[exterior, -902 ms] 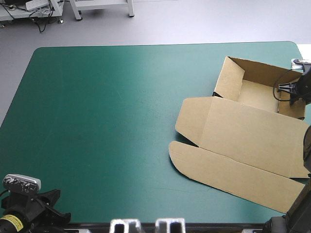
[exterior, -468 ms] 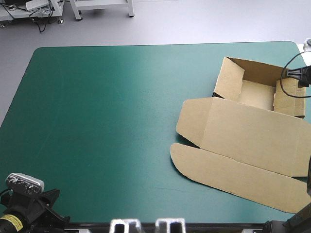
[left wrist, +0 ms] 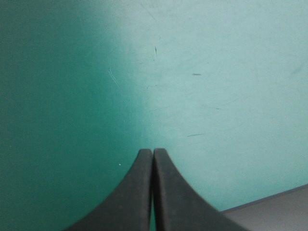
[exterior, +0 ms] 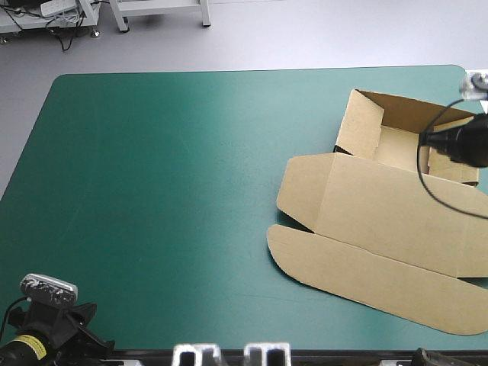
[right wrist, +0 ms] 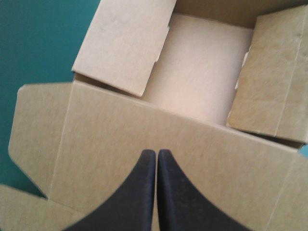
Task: Fold the box
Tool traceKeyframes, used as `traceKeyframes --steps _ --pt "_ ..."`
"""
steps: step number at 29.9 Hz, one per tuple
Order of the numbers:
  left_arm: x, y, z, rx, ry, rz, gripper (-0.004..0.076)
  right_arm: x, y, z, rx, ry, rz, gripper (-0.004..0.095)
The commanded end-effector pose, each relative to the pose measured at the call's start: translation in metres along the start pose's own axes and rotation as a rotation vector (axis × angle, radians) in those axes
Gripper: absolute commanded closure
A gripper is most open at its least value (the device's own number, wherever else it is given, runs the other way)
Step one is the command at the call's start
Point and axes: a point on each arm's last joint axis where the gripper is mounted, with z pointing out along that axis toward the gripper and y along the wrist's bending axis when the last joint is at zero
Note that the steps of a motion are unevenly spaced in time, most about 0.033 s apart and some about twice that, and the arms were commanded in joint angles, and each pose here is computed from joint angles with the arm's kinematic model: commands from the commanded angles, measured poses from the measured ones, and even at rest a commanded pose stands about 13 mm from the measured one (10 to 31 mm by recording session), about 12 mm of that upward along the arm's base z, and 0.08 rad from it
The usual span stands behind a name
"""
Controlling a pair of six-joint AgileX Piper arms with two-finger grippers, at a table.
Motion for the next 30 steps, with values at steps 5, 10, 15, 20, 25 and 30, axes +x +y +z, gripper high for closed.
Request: traceKeyframes --steps 5,10,15,20,25,30 --pt "-0.007 -0.001 -0.004 0.010 -0.161 0.025 0.0733 0.076 0.022 -0.025 -0.009 -0.118 -0.058 0.0919" --pt "0.004 -0.001 -0.016 0.012 -0.274 0.014 0.0733 0.131 0.027 -0.023 0.004 -0.157 -0.062 0.0921" --pt "0.017 -0.001 -0.025 0.009 -0.373 0.006 0.0733 0.177 0.029 -0.015 0.016 -0.192 -0.066 0.0921" --pt "0.013 -0.003 -0.022 0.022 -0.398 0.011 0.0733 0.218 0.033 -0.011 0.019 -0.228 -0.084 0.0921" --pt "0.013 -0.003 -0.020 0.020 -0.408 0.007 0.0733 0.243 0.038 -0.021 0.038 -0.334 -0.101 0.0921" --pt "0.012 -0.003 -0.018 0.018 -0.415 0.008 0.0733 0.257 0.036 -0.028 0.104 -0.400 -0.107 0.0921"
